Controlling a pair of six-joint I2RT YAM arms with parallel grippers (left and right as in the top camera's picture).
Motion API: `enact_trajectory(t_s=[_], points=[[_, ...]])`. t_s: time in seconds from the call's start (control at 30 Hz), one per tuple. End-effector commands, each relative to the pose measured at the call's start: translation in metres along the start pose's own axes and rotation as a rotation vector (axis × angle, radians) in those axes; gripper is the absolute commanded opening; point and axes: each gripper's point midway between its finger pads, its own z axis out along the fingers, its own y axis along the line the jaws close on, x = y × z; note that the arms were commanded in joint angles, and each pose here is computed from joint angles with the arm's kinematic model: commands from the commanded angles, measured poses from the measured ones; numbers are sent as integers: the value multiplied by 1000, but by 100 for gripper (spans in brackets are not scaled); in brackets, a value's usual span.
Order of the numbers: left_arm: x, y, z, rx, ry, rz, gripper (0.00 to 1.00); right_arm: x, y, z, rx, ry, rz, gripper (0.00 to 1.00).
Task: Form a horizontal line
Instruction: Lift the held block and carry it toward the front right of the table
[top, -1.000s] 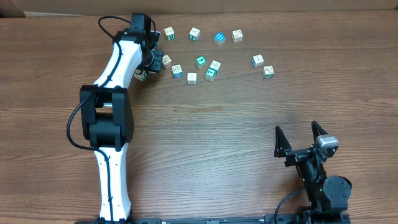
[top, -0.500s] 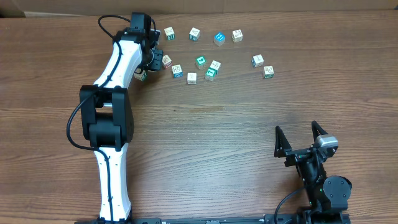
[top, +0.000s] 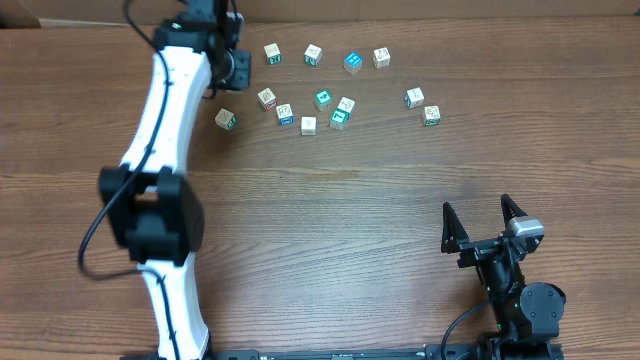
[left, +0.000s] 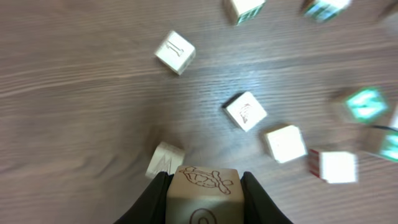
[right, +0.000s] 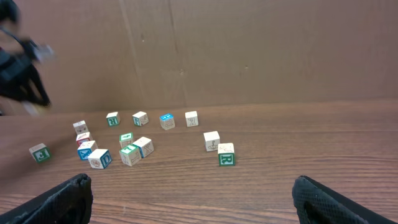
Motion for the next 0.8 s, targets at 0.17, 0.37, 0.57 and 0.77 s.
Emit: enact_trajectory(t_s=[0.17, 0.37, 0.57, 0.77], points=[[15, -10, -113, 50, -44, -185, 9, 2, 2, 0, -11, -3, 5, 100], [61, -17, -116, 61, 140, -224, 6, 2, 2, 0, -11, -2, 5, 100], [104, -34, -99, 46, 310, -185, 6, 2, 2, 0, -11, -3, 5, 100], [146, -64, -71, 31, 439, -139, 5, 2, 2, 0, -11, -3, 5, 100]])
